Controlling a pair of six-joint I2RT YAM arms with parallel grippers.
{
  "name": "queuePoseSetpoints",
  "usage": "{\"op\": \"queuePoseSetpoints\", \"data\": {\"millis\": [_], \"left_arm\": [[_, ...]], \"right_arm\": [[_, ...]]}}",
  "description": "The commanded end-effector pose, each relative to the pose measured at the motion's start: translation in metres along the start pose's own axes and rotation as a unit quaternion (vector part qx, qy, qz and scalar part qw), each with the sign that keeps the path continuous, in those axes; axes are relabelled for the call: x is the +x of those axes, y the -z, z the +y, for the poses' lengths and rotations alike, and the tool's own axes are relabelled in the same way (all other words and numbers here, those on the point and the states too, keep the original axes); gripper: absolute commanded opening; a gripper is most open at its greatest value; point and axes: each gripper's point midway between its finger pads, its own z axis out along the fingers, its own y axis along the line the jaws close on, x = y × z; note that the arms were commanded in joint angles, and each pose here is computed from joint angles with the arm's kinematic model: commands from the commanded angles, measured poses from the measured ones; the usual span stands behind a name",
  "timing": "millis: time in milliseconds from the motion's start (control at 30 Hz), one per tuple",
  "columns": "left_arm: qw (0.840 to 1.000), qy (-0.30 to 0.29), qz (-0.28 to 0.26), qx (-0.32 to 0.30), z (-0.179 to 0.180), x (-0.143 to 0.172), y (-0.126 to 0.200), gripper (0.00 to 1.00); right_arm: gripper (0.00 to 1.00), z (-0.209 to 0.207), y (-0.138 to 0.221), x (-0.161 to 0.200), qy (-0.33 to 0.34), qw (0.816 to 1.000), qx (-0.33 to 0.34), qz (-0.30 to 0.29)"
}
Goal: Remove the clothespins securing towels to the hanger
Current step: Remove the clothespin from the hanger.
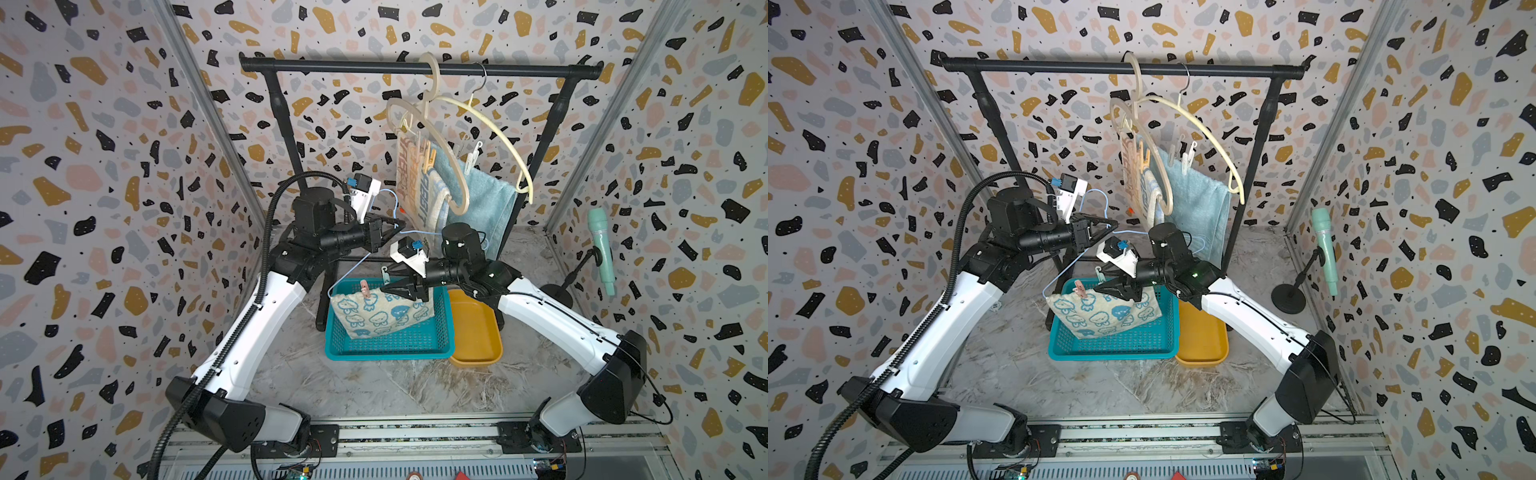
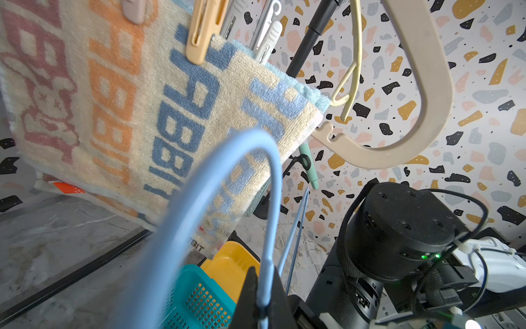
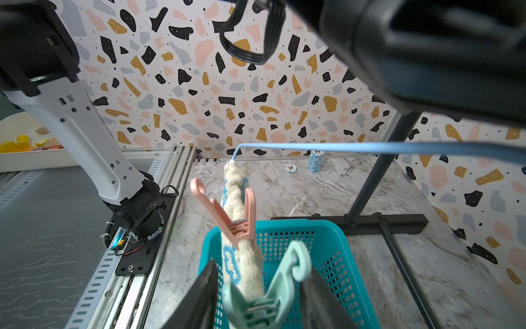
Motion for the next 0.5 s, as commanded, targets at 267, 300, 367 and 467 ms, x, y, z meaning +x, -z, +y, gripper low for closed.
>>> {"op": "queuePoseSetpoints", "data": {"millis": [267, 300, 367, 467], "left_arm": [[0.999, -0.024, -0.021, 0.027, -0.019, -0.0147, 0.0053, 0.0], [0.999, -0.025, -0.021, 0.027, -0.0191, -0.0151, 0.0053, 0.0], [0.999, -0.024, -0.021, 0.026, -0.0186, -0.0148, 0.0053, 0.0], [0.999, -0.024, -0.02, 0.026, -0.0185, -0.0142, 0.0052, 0.0]], "right_arm": [[0.42, 0.007, -0.0002, -0.009, 0.005, 1.0, -0.021, -0.005], [0.41, 0.0073, -0.0003, -0.0093, 0.006, 1.0, -0.021, -0.006], [0.41, 0.0072, 0.0, -0.0101, 0.006, 1.0, -0.021, -0.006], [0.4, 0.0077, 0.0007, -0.011, 0.007, 1.0, -0.021, -0.007]]}}
